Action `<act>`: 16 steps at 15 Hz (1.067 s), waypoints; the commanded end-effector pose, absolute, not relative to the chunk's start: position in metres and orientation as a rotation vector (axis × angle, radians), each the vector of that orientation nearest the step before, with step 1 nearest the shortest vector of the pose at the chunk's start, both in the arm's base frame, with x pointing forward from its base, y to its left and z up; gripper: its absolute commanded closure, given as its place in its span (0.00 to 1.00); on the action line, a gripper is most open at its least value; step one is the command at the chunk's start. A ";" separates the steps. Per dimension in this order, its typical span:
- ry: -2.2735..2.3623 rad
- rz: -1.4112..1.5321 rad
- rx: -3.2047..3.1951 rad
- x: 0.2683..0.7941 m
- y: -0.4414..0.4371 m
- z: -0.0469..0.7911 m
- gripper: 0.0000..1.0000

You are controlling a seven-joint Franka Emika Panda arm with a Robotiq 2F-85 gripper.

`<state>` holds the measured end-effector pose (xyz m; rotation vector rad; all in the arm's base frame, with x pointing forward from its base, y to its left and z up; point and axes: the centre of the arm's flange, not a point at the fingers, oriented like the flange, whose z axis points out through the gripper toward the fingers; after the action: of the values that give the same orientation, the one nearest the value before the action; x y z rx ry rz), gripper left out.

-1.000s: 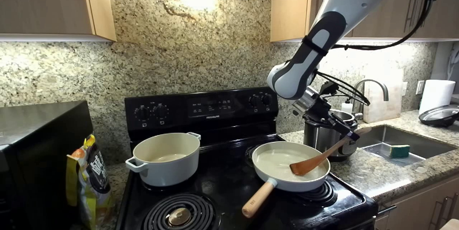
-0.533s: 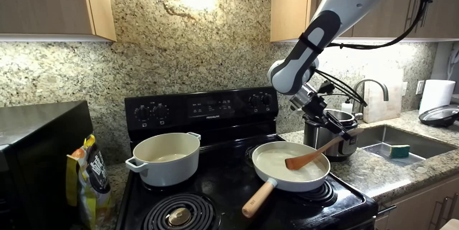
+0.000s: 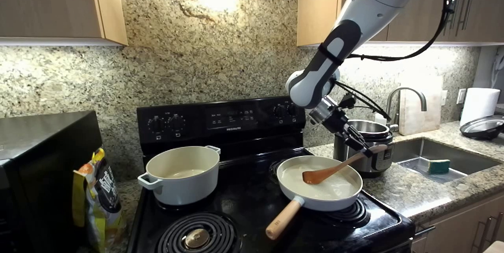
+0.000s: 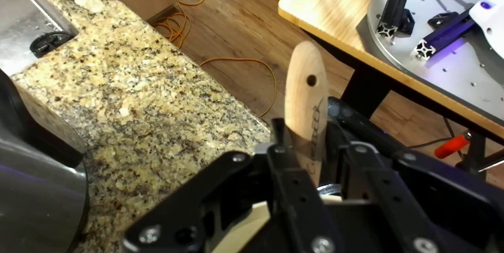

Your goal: Use the wooden spoon to stir the water in the white pan

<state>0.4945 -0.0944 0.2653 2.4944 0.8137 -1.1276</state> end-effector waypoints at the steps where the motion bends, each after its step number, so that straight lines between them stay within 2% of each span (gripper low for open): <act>1: 0.911 -1.129 2.434 0.496 -0.069 0.255 0.93; 7: 1.024 -1.147 2.324 0.479 -0.047 0.253 0.93; 16: 0.999 -1.140 2.333 0.449 -0.073 0.265 0.93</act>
<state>0.4660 -0.0571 0.2512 2.3185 0.9775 -1.1816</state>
